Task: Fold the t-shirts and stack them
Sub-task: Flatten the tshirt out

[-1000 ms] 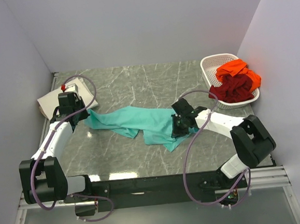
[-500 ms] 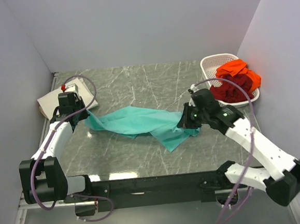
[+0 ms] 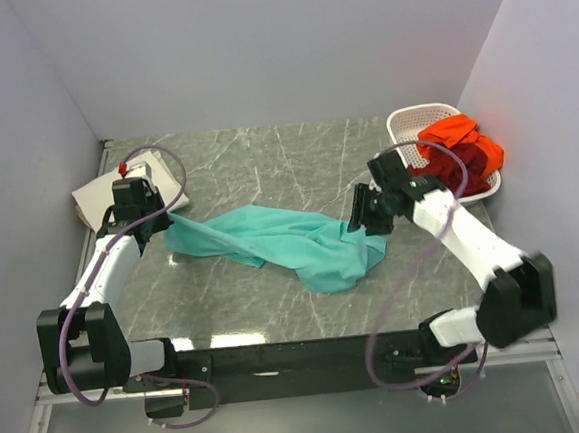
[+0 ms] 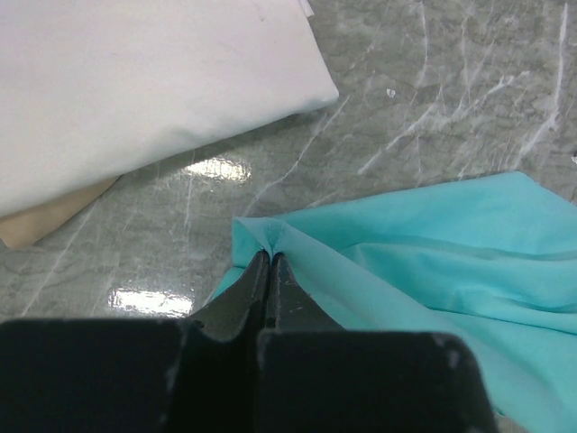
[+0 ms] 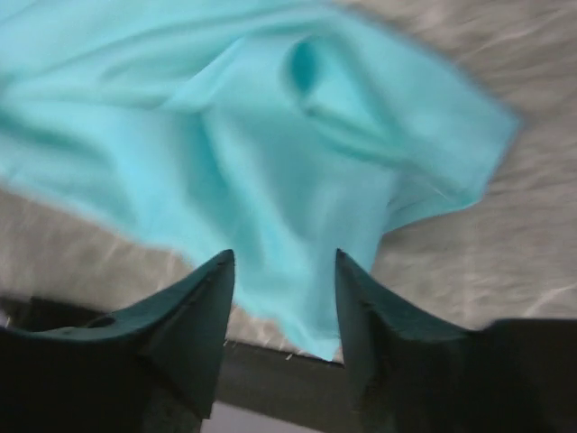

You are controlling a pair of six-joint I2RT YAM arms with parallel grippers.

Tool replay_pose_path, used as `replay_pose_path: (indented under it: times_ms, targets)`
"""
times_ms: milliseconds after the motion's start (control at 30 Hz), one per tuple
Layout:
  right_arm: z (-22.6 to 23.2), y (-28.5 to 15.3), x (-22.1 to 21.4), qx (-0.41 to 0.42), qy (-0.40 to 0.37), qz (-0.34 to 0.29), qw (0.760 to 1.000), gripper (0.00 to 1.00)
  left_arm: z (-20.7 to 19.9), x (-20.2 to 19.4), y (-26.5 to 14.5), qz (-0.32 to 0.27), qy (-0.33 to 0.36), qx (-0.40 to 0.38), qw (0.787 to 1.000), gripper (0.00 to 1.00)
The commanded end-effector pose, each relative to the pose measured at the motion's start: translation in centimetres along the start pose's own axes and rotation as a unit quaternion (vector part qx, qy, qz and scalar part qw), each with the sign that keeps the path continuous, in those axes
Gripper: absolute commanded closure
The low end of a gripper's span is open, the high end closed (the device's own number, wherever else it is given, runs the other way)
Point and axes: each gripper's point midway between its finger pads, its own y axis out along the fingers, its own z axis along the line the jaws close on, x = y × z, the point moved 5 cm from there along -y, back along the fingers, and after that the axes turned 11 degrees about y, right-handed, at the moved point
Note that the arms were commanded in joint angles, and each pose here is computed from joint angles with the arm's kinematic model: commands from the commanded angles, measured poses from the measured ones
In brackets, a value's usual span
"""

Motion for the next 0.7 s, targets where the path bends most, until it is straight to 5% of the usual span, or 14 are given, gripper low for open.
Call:
replay_pose_path:
  times_ms: [0, 167, 433, 667]
  targets:
    - [0.9, 1.0, 5.5, -0.013, -0.005, -0.065, 0.998, 0.43, -0.3, 0.9, 0.1, -0.017, 0.003, -0.016, 1.000, 0.99]
    - [1.7, -0.3, 3.4, 0.028, -0.032, -0.072, 0.997, 0.39, -1.1, 0.9, 0.6, -0.009, -0.001, -0.044, 0.999, 0.99]
    - [-3.6, 2.0, -6.6, 0.040, -0.012, 0.024, 0.999, 0.49, -0.8, 0.5, 1.0, 0.001, 0.003, -0.033, 0.999, 1.00]
    - [-5.7, 3.5, -9.4, 0.022, 0.002, 0.057, 0.998, 0.38, -1.0, 0.0, 1.7, 0.018, 0.000, -0.040, 0.999, 1.00]
